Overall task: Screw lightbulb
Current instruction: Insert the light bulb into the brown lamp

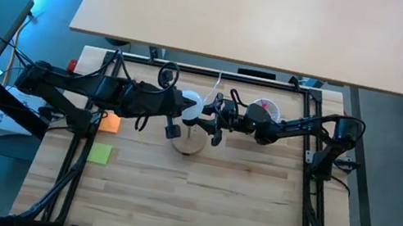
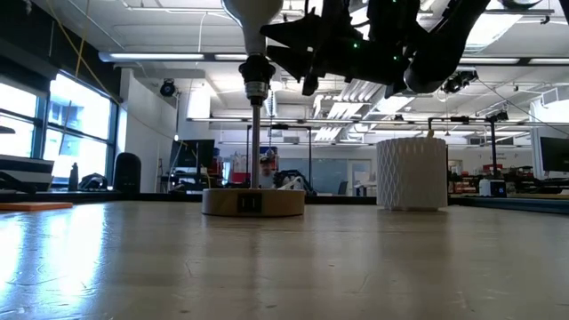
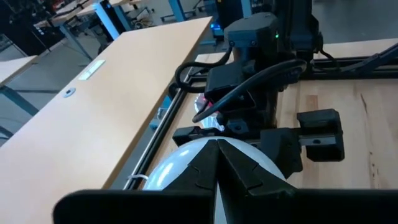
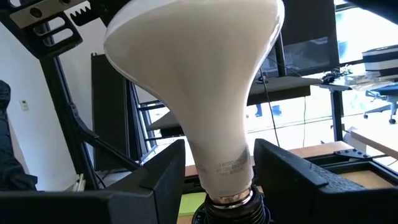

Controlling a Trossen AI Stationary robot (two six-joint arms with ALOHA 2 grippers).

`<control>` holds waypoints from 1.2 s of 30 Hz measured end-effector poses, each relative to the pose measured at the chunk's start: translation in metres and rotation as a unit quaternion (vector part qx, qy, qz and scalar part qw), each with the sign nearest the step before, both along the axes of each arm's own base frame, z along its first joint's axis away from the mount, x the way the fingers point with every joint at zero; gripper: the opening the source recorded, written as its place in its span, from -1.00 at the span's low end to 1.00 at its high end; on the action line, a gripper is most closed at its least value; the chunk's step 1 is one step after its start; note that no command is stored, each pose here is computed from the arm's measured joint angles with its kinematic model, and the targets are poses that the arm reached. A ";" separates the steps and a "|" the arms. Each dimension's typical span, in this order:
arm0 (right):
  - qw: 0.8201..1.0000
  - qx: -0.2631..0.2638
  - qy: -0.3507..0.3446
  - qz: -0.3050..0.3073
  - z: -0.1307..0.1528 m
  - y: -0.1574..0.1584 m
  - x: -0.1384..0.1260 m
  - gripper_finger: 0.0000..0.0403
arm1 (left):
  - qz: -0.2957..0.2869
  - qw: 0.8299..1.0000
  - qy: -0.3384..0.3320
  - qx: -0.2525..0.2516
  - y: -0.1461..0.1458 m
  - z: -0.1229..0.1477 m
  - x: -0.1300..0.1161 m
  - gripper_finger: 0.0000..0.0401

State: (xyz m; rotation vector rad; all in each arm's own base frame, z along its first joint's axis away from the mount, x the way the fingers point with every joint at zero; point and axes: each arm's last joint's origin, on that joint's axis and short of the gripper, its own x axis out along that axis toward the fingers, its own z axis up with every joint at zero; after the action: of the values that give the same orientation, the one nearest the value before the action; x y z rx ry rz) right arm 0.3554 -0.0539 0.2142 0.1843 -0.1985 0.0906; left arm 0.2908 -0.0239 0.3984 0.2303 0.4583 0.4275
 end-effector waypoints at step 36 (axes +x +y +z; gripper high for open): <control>0.940 -0.126 0.317 0.012 0.017 0.018 -0.055 -0.08 | 0.026 0.986 -0.158 -0.040 -0.034 -0.144 -0.107 -1.00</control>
State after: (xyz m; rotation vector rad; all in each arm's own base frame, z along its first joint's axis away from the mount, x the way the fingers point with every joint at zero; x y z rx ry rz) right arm 0.3007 -0.0357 0.2312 -0.0458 0.4602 0.0757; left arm 0.1838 -0.0582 0.2542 0.0696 0.1703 0.4858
